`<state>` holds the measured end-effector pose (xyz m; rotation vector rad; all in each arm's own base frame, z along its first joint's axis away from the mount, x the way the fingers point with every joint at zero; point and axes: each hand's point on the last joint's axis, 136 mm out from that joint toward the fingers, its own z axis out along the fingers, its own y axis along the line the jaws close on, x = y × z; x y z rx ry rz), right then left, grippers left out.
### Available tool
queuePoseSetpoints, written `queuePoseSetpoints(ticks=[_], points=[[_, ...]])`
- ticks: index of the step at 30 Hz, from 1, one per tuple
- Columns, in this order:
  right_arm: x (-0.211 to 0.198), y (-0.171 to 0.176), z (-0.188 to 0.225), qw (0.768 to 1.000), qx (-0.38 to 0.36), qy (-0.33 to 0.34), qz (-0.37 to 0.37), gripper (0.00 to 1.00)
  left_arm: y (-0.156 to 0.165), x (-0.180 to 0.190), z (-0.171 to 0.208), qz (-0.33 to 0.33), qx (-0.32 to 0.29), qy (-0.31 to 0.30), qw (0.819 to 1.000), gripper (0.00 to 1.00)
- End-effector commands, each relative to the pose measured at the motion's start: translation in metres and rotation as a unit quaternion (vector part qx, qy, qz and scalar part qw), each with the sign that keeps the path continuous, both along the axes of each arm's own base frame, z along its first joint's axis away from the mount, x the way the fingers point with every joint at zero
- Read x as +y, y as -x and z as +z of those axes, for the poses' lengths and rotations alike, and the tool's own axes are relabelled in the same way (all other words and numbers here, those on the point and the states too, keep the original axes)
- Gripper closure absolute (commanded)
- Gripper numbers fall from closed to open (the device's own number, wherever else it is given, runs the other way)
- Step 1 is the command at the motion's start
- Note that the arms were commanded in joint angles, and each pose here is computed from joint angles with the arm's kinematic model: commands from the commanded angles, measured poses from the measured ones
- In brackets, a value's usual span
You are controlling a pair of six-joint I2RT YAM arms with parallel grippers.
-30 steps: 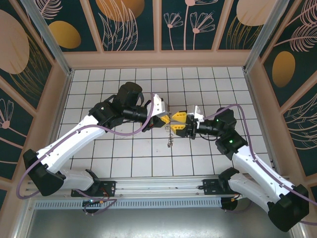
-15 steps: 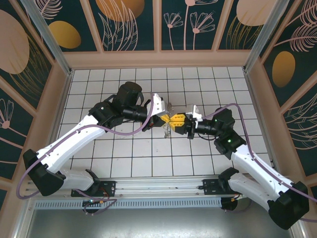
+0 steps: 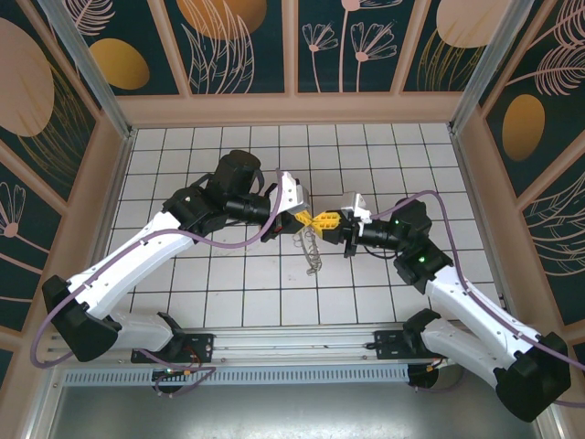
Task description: Put the keys on the keyring
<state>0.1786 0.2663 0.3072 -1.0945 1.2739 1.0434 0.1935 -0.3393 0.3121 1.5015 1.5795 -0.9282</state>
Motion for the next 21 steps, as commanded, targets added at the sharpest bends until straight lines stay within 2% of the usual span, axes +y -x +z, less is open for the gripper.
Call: queuePoseSetpoints(ticks=[1,5,9,18,21], points=[[-0.002,0.002,0.019,0.998,-0.055,-0.026,-0.015,1.0,0.017,-0.007,0.008,-0.039,0.013,0.026,0.999,0.98],[-0.007,0.004,0.025,0.996,-0.07,-0.038,-0.026,1.0,0.015,-0.006,0.006,-0.031,0.007,0.028,0.999,0.88],[-0.01,0.005,0.027,0.996,-0.077,-0.044,-0.033,1.0,0.012,-0.006,0.001,-0.024,0.006,0.025,0.999,0.84],[-0.014,0.009,0.029,0.994,-0.085,-0.05,-0.036,1.0,0.009,-0.005,-0.003,-0.01,0.003,0.028,1.0,0.81],[-0.015,0.011,0.031,0.994,-0.09,-0.054,-0.036,1.0,0.009,-0.005,-0.004,-0.01,0.004,0.028,1.0,0.84]])
